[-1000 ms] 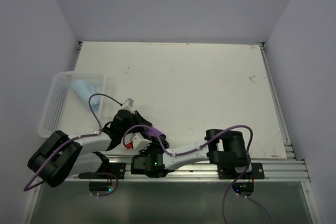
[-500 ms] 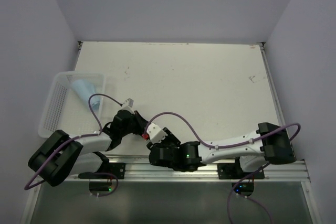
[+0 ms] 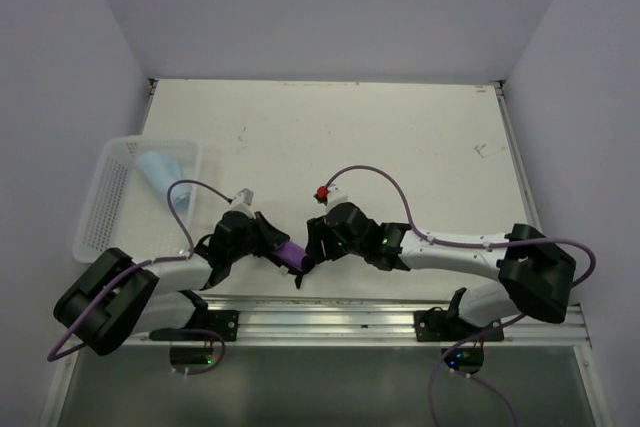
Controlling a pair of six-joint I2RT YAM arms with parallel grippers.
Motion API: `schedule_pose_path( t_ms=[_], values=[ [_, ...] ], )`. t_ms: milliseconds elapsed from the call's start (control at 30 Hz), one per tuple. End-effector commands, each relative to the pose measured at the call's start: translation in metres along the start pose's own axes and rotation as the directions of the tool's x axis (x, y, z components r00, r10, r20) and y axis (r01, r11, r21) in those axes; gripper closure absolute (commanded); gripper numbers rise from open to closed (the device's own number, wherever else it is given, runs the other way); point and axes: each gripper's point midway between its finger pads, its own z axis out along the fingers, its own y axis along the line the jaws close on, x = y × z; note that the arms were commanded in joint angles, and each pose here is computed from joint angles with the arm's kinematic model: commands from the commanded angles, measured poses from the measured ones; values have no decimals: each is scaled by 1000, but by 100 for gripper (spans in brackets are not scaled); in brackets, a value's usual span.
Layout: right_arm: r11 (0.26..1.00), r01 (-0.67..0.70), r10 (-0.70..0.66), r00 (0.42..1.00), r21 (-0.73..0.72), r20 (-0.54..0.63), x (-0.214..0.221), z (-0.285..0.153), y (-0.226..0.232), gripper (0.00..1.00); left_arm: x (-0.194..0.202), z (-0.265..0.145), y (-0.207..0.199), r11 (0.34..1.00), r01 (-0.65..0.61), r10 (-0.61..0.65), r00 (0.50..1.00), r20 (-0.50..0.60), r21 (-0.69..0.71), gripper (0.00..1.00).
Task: Roll the towels
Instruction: Roll the towel
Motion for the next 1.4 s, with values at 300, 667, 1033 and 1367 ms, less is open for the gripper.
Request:
schedule_pose_path(
  t_ms=[300,667,1033,1367],
  values=[
    [981,-133,116,985,-138,-127,29,38,15,41,27,-13,61,978,-22,10,998,-59,-206,88],
    [968,-174,136,970,-183,-201,62,42,17,48,25,-17,60,980,-15,8,999,-39,-200,88],
    [961,-194,140,956,-198,-258,88,44,19,76,24,-20,71,972,-4,2,1000,-7,-236,88],
    [994,-27,12,989,-104,-146,71,34,19,100,4,-17,47,974,-51,51,999,-4,-223,88]
  ],
)
